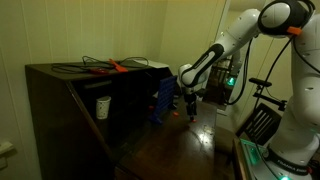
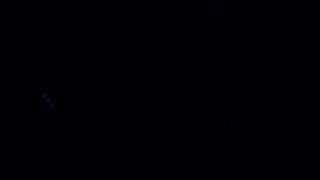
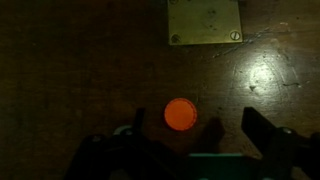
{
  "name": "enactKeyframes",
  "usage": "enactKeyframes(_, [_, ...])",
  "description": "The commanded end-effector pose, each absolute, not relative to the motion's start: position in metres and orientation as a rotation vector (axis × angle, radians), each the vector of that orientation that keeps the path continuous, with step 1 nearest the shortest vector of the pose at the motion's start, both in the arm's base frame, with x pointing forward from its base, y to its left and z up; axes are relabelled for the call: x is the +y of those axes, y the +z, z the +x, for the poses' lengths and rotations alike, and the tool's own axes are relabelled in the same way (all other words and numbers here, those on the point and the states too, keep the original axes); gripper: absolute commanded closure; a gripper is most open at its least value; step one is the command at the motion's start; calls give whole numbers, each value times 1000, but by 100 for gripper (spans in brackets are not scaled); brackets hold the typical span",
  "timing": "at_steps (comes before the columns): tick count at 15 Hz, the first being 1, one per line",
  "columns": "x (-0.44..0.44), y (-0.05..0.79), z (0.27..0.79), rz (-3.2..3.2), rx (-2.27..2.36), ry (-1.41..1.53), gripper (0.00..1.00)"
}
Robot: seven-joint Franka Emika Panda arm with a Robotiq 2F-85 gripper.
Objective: Pick up one orange circular object and put in the blue frame
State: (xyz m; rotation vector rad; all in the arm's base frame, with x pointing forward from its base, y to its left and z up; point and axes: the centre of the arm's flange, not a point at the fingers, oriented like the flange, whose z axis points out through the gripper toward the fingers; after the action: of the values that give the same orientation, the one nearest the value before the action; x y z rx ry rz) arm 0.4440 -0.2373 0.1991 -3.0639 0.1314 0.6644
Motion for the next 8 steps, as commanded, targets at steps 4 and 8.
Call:
enactKeyframes(4, [-245,190,444,-3048,70,652,44])
enactKeyframes(8, [-244,186,444,-3055,64,624,6])
